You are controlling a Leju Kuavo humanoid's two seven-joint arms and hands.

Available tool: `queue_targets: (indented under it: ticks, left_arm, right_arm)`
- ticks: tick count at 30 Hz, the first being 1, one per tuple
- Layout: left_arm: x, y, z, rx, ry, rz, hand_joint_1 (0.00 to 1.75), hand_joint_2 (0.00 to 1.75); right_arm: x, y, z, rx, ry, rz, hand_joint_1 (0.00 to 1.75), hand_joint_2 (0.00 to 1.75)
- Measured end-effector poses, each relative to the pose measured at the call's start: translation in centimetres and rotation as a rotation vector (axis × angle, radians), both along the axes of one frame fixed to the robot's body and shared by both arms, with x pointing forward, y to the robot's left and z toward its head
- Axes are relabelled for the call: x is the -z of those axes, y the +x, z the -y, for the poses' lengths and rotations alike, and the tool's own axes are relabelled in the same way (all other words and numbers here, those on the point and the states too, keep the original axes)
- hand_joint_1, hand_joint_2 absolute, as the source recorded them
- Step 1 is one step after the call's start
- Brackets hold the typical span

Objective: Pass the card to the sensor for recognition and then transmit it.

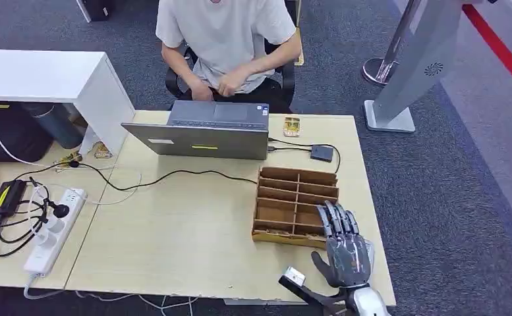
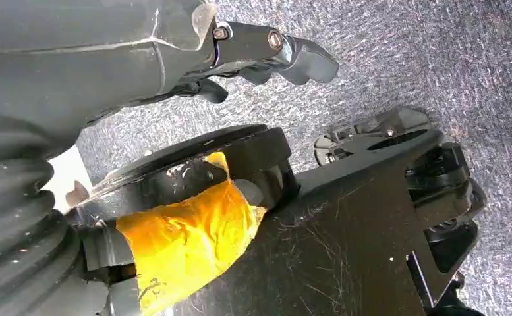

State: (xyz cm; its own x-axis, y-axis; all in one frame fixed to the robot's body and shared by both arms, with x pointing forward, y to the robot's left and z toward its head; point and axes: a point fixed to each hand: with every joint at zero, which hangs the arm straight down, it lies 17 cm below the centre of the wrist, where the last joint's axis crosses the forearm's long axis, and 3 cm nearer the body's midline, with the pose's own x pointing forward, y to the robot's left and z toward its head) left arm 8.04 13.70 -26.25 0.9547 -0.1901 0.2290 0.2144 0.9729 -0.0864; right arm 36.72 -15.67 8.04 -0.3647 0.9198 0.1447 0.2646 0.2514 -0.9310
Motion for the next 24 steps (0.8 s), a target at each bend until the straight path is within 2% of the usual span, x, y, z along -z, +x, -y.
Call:
queue_targets:
  ticks: [10,24]
  left_arm:
    - [0.0,0.0,-0.1,-0.011,0.000,-0.005,0.00,1.75]
    - [0.0,0.0,-0.1,-0.009,0.002,-0.005,0.00,1.75]
  right_arm:
    - [-1.6,0.0,1.4,0.038,0.030,0.032,0.00,1.75]
    - [-2.2,-0.4,0.6,0.008,0.037,0.049,0.00,1.75]
